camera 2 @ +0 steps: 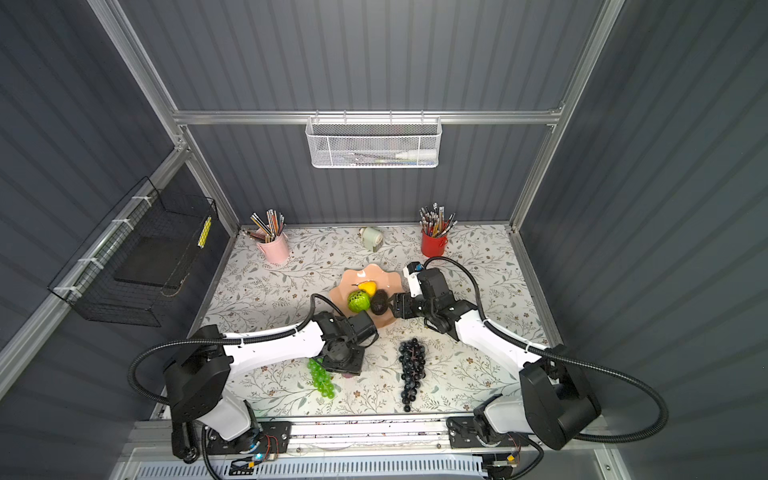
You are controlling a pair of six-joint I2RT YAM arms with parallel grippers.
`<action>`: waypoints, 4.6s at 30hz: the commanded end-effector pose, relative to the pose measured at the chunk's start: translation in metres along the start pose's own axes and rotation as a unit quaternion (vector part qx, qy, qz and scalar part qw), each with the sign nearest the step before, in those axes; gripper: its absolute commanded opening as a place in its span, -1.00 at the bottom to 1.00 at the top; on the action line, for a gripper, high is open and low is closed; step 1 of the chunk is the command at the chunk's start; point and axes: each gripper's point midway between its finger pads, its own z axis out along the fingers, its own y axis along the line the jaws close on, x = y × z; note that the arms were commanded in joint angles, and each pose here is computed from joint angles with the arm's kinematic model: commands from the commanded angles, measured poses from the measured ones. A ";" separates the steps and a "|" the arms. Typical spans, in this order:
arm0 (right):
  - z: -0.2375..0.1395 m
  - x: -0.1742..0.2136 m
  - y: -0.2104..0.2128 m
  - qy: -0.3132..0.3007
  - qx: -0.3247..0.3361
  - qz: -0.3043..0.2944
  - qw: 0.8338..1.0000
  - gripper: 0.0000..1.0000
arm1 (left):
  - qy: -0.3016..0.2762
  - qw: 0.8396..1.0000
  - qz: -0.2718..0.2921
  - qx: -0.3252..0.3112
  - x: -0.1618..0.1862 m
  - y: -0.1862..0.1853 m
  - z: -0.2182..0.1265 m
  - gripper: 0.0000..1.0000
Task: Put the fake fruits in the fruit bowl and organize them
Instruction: 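Lower the purple fruit into the bowl beside the avocado and open the left gripper, then move the right gripper down to the dark grape bunch while the left gripper withdraws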
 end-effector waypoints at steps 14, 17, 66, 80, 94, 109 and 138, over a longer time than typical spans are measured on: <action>-0.015 -0.020 0.010 -0.011 -0.003 0.001 1.000 0.49 | -0.120 0.991 0.024 0.057 -0.080 -0.005 -0.080 -0.20; -0.017 -0.025 0.011 -0.013 -0.001 -0.002 1.000 0.49 | -0.135 0.988 0.025 0.065 -0.115 -0.001 -0.085 -0.20; -0.025 -0.030 0.010 -0.008 0.014 0.004 1.000 0.52 | -0.098 0.992 0.055 0.048 -0.174 0.012 -0.010 0.63; -0.023 -0.039 0.015 -0.008 0.010 -0.009 1.000 0.50 | -0.105 0.991 0.047 0.071 -0.154 0.013 -0.062 0.66; -0.055 0.039 -0.011 0.101 0.067 0.045 0.992 0.38 | -0.186 0.982 -0.020 0.022 -0.137 0.056 -0.087 0.52; -0.040 0.115 -0.033 0.195 0.092 0.163 0.963 0.34 | -0.223 0.974 -0.026 0.017 -0.130 0.068 -0.089 0.57; 0.006 0.116 -0.044 0.282 0.049 0.166 0.944 0.05 | -0.233 0.972 -0.034 0.008 -0.127 0.076 -0.090 0.61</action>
